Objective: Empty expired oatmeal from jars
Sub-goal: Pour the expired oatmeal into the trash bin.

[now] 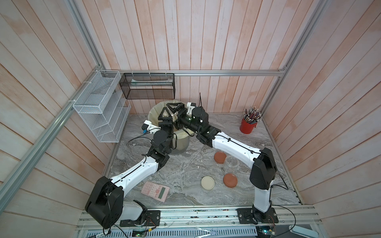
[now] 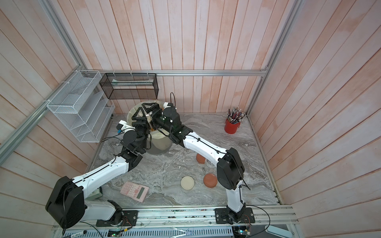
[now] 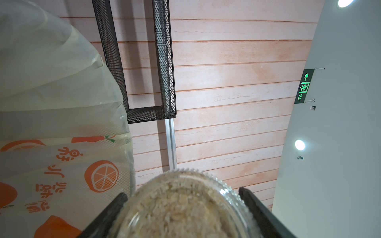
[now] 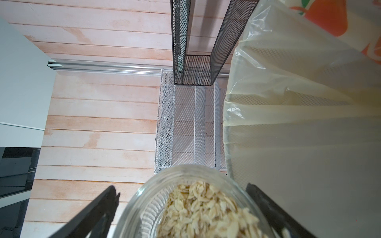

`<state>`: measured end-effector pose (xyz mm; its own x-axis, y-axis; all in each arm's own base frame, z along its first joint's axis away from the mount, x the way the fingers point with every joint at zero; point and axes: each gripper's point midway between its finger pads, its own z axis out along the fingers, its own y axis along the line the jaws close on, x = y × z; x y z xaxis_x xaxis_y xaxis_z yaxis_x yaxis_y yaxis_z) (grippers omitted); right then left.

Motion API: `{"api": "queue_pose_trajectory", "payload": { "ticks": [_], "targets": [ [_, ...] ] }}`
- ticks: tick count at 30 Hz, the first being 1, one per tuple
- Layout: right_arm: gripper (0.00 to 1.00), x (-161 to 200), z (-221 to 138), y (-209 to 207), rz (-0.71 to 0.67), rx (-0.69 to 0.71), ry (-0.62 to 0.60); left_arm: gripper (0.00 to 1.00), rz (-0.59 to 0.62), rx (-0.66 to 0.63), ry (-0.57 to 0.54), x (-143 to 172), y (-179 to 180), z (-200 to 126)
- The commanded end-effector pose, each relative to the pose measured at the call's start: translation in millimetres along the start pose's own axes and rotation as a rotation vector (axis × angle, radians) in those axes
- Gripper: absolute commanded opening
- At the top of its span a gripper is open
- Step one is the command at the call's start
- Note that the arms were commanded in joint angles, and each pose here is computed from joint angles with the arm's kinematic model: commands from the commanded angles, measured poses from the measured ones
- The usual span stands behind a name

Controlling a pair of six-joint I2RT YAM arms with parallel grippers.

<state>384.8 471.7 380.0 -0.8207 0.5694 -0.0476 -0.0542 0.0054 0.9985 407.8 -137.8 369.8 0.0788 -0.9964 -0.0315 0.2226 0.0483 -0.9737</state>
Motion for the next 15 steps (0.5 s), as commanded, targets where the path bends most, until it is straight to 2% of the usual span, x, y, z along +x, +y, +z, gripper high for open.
{"api": "queue_pose_trajectory", "payload": {
  "ticks": [1, 15],
  "targets": [
    [0.98, 1.4, -17.5, 37.1, -0.010, -0.066, -0.002, 0.03, 0.050, -0.024, -0.017, -2.0, 6.7, 8.1],
    [0.98, 2.8, -25.3, 24.9, 0.005, -0.024, 0.003, 0.03, 0.054, -0.015, -0.026, -5.9, 3.9, 13.9]
  ]
}}
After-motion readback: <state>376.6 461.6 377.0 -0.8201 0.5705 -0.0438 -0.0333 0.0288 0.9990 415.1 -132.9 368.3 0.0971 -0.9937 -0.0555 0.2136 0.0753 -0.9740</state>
